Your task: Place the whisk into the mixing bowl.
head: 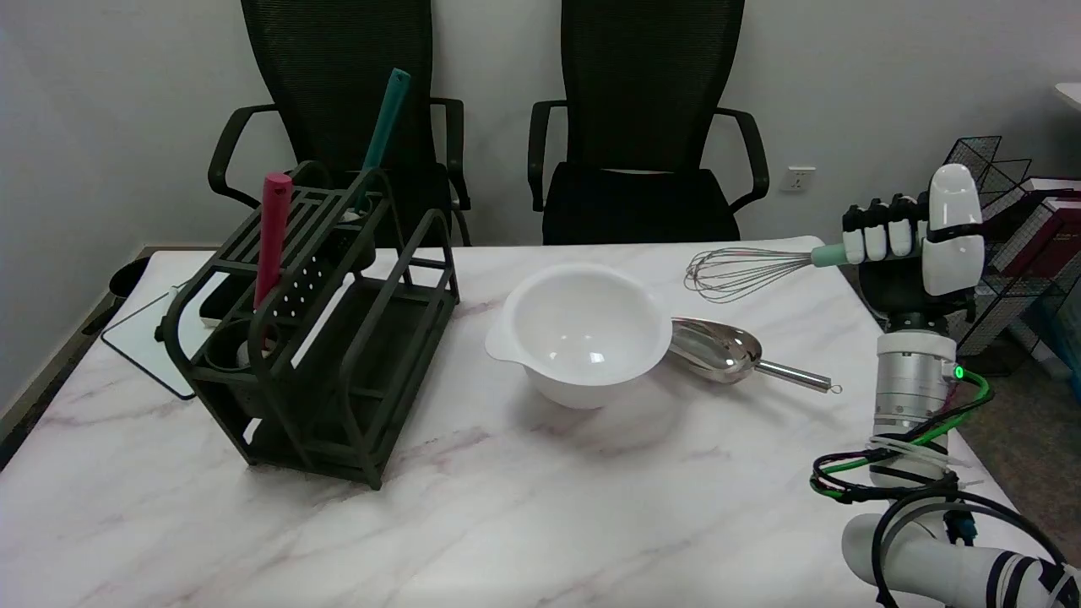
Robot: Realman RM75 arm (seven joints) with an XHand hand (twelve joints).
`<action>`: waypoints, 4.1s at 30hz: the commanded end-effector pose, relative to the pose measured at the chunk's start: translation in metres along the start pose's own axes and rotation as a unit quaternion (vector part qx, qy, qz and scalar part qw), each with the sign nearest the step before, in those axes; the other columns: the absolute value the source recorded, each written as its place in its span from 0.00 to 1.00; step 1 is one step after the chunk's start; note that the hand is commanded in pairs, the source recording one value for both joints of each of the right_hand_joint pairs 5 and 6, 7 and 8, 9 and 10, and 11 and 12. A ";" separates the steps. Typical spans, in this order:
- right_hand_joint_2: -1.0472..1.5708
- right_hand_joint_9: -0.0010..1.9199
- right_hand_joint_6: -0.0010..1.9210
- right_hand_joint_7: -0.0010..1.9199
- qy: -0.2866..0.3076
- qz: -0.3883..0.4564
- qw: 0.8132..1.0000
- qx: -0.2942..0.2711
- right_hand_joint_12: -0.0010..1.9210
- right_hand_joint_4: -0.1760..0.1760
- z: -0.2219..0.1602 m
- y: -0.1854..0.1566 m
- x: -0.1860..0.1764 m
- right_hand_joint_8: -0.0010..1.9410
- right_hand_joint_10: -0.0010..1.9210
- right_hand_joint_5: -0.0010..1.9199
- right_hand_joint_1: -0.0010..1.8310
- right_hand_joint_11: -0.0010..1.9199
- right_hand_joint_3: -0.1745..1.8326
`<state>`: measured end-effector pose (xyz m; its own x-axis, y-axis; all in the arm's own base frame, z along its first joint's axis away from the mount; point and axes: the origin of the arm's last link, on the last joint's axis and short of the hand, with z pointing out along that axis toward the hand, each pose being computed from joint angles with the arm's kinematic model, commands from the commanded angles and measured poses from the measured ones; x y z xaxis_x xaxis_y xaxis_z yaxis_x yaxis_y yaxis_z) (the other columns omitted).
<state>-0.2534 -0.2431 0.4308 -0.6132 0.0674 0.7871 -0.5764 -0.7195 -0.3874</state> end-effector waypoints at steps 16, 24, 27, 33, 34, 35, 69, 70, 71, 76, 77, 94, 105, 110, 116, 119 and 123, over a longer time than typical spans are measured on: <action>1.00 1.00 1.00 1.00 -0.121 0.144 0.972 -0.144 1.00 0.50 -0.005 0.045 -0.110 0.99 1.00 1.00 0.59 1.00 0.23; 1.00 1.00 1.00 1.00 -0.142 0.140 0.951 -0.237 1.00 0.50 -0.027 0.076 -0.129 0.99 1.00 1.00 0.58 1.00 0.22; 1.00 1.00 1.00 1.00 -0.132 0.129 0.948 -0.257 1.00 0.50 -0.029 0.092 -0.126 0.99 1.00 1.00 0.59 1.00 0.23; 1.00 1.00 1.00 1.00 -0.146 0.072 0.956 -0.243 1.00 0.50 -0.009 0.108 -0.107 0.99 1.00 1.00 0.59 1.00 0.24; 1.00 1.00 1.00 1.00 -0.150 0.069 0.956 -0.240 1.00 0.50 -0.005 0.110 -0.108 0.99 1.00 1.00 0.59 1.00 0.24; 1.00 1.00 1.00 1.00 -0.152 0.068 0.956 -0.239 1.00 0.50 -0.003 0.110 -0.108 0.99 1.00 1.00 0.59 1.00 0.24; 1.00 1.00 1.00 1.00 -0.120 0.019 0.972 -0.203 1.00 0.50 0.020 0.108 -0.073 0.99 1.00 1.00 0.59 1.00 0.25; 1.00 1.00 1.00 1.00 -0.119 0.017 0.972 -0.203 1.00 0.50 0.021 0.108 -0.072 0.99 1.00 1.00 0.59 1.00 0.25; 1.00 1.00 1.00 1.00 -0.119 0.015 0.972 -0.203 1.00 0.50 0.022 0.109 -0.071 0.99 1.00 1.00 0.59 1.00 0.25; 1.00 1.00 1.00 1.00 -0.108 0.004 0.972 -0.208 1.00 0.50 0.023 0.112 -0.060 0.99 1.00 1.00 0.59 1.00 0.25; 1.00 1.00 1.00 1.00 -0.102 0.000 0.972 -0.209 1.00 0.50 0.022 0.113 -0.056 0.99 1.00 1.00 0.59 1.00 0.24; 1.00 1.00 1.00 1.00 -0.060 -0.037 0.969 -0.237 1.00 0.50 0.001 0.117 -0.019 0.99 1.00 1.00 0.59 1.00 0.23; 1.00 1.00 1.00 1.00 -0.061 -0.032 0.969 -0.239 1.00 0.50 -0.002 0.120 -0.023 0.99 1.00 1.00 0.58 1.00 0.24; 1.00 1.00 1.00 1.00 -0.058 -0.036 0.968 -0.241 0.96 0.50 -0.004 0.120 -0.019 0.99 1.00 1.00 0.58 0.97 0.24; 1.00 1.00 1.00 1.00 -0.054 -0.038 0.968 -0.243 0.89 0.50 -0.007 0.121 -0.018 0.99 1.00 1.00 0.57 0.89 0.25; 1.00 0.97 1.00 1.00 -0.052 -0.037 0.968 -0.244 0.85 0.50 -0.009 0.122 -0.018 0.99 0.97 1.00 0.56 0.85 0.26; 0.79 0.84 0.85 0.85 -0.052 -0.035 0.968 -0.243 0.69 0.50 -0.010 0.123 -0.018 0.84 0.84 0.85 0.56 0.69 0.48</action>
<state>-0.3111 -0.3286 0.3658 -0.5155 0.0025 0.8569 -0.8148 -0.3108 -0.4893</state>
